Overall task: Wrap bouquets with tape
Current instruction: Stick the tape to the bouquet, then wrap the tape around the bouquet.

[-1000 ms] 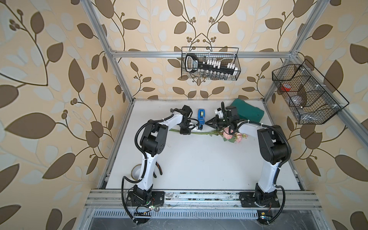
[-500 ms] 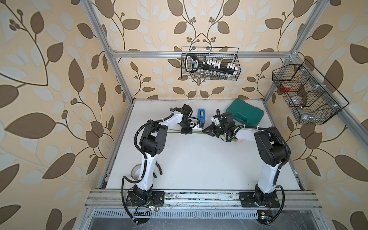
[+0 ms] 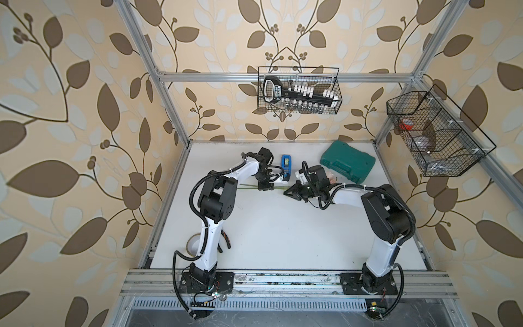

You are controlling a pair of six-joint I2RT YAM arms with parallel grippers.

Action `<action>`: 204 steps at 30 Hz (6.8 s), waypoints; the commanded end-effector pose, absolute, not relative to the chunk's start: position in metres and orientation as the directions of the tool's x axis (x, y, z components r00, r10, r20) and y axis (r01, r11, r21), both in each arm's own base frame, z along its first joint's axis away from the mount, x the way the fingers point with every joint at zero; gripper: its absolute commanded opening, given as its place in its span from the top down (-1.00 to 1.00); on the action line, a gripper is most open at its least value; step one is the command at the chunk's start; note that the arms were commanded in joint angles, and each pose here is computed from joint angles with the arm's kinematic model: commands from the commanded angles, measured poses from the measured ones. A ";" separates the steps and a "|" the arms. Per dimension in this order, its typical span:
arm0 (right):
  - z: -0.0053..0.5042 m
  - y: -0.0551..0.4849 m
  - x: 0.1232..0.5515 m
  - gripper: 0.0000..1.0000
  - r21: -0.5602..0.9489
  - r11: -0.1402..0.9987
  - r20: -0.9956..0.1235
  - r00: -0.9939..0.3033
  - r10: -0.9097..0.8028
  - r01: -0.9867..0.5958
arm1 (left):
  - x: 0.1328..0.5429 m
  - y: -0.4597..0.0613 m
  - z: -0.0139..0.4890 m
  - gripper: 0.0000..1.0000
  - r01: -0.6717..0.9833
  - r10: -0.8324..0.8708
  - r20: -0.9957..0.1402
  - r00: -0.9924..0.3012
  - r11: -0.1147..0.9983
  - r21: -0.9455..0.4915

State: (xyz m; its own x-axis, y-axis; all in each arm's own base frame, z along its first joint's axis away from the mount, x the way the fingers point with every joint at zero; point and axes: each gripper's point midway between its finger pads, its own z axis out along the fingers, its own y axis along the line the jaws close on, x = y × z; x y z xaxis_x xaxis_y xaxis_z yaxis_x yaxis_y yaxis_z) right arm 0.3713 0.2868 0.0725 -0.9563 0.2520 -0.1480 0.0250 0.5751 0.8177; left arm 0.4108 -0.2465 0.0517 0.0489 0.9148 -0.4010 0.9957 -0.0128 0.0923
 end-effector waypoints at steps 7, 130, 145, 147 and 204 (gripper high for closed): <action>0.051 0.284 0.354 1.00 0.770 0.637 -0.144 -0.962 0.233 0.039 | 0.404 -0.259 0.111 1.00 0.990 0.860 -0.502 0.097 -0.030 0.141; 0.067 0.279 0.428 1.00 -0.651 0.032 -0.423 0.327 -0.845 -0.759 | 0.398 -0.253 0.108 1.00 0.998 0.824 -0.564 0.048 -0.021 0.054; 0.102 0.276 0.417 1.00 -0.793 -0.052 -0.300 0.462 -0.835 -0.608 | 0.403 -0.240 0.100 -0.65 0.999 0.880 -0.474 -0.037 0.037 -0.009; 0.105 0.276 0.415 1.00 -0.804 -0.058 -0.290 0.475 -0.831 -0.592 | 0.402 -0.241 0.100 -0.63 0.998 0.884 -0.465 -0.054 0.038 -0.043; 0.167 0.233 0.397 -0.47 -0.569 0.214 -0.608 0.231 -0.760 -0.794 | 0.438 -0.251 0.112 1.00 0.892 0.896 -0.403 0.183 0.021 0.452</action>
State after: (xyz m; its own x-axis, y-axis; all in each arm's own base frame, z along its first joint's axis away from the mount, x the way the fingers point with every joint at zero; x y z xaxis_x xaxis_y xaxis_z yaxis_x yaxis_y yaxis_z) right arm 0.4068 0.2227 0.1808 0.2690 -0.7821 -0.5621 -0.7033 0.2393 -0.6694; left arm 0.4230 -0.2401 0.0697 0.0594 0.9204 -0.3865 0.9573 0.0571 0.2833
